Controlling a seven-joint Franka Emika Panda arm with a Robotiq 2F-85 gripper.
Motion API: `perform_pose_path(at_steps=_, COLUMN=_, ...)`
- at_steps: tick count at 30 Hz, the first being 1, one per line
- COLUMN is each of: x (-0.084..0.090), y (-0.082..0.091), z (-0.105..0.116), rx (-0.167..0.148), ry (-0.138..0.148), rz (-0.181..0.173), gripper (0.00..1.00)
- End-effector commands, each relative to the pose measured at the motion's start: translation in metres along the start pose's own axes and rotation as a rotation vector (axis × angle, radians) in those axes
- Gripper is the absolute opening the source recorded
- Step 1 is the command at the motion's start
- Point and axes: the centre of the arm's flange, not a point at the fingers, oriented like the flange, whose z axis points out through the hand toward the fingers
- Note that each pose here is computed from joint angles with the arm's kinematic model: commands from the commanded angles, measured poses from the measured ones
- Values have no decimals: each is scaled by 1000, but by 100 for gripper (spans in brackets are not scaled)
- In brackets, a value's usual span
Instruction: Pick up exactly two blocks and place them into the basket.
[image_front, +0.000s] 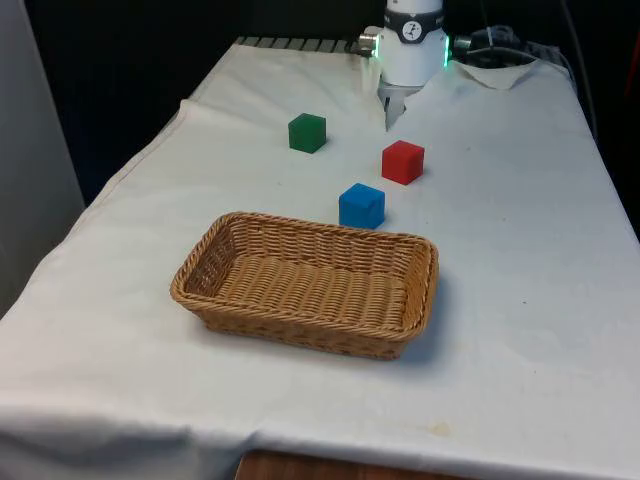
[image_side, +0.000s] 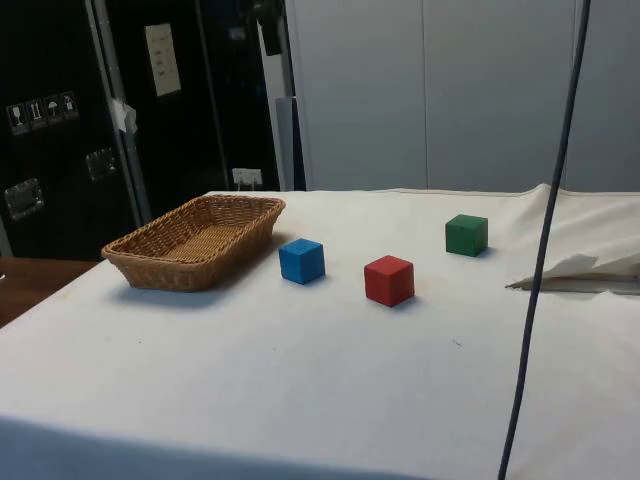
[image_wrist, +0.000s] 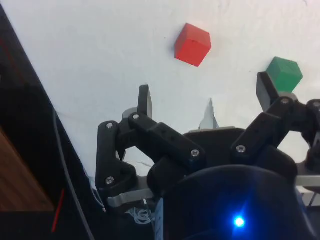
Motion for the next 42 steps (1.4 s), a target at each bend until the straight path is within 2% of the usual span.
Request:
perform_pose_path(at_steps=1, x=-1, y=2, z=0, rx=0, ry=-1, rz=0, gripper=100)
perform_pose_path(at_steps=2, x=-4, y=5, z=0, rx=0, ry=7, rz=0, gripper=100)
perform_pose_path(at_steps=9, x=-15, y=19, z=5, rx=-9, ry=9, rz=8, gripper=100)
perform_pose_path(at_steps=10, x=-14, y=18, z=6, rx=-2, ry=-5, rz=8, gripper=100)
perform_pose_path(at_steps=11, x=-17, y=20, z=7, rx=-13, ry=8, rz=8, gripper=100)
perform_pose_path(at_steps=13, x=-22, y=25, z=10, rx=-20, ry=12, rz=12, gripper=100)
perform_pose_path(at_steps=17, x=-28, y=29, z=15, rx=-30, ry=15, rz=15, gripper=100)
perform_pose_path(at_steps=18, x=-26, y=27, z=15, rx=-21, ry=1, rz=10, gripper=100)
perform_pose_path(at_steps=19, x=-29, y=30, z=16, rx=-33, ry=16, rz=16, gripper=100)
perform_pose_path(at_steps=24, x=-37, y=37, z=25, rx=-54, ry=20, rz=25, gripper=100)
perform_pose_path(at_steps=25, x=-39, y=38, z=27, rx=-58, ry=20, rz=26, gripper=100)
perform_pose_path(at_steps=26, x=-37, y=37, z=26, rx=-47, ry=7, rz=22, gripper=100)
perform_pose_path(at_steps=28, x=-42, y=41, z=31, rx=-69, ry=23, rz=31, gripper=100)
perform_pose_path(at_steps=34, x=-49, y=46, z=40, rx=-86, ry=32, rz=42, gripper=100)
perform_pose_path(at_steps=35, x=-48, y=45, z=41, rx=-76, ry=17, rz=38, gripper=100)
perform_pose_path(at_steps=36, x=-50, y=47, z=42, rx=-89, ry=33, rz=44, gripper=100)
perform_pose_path(at_steps=42, x=-59, y=51, z=54, rx=-105, ry=50, rz=56, gripper=100)
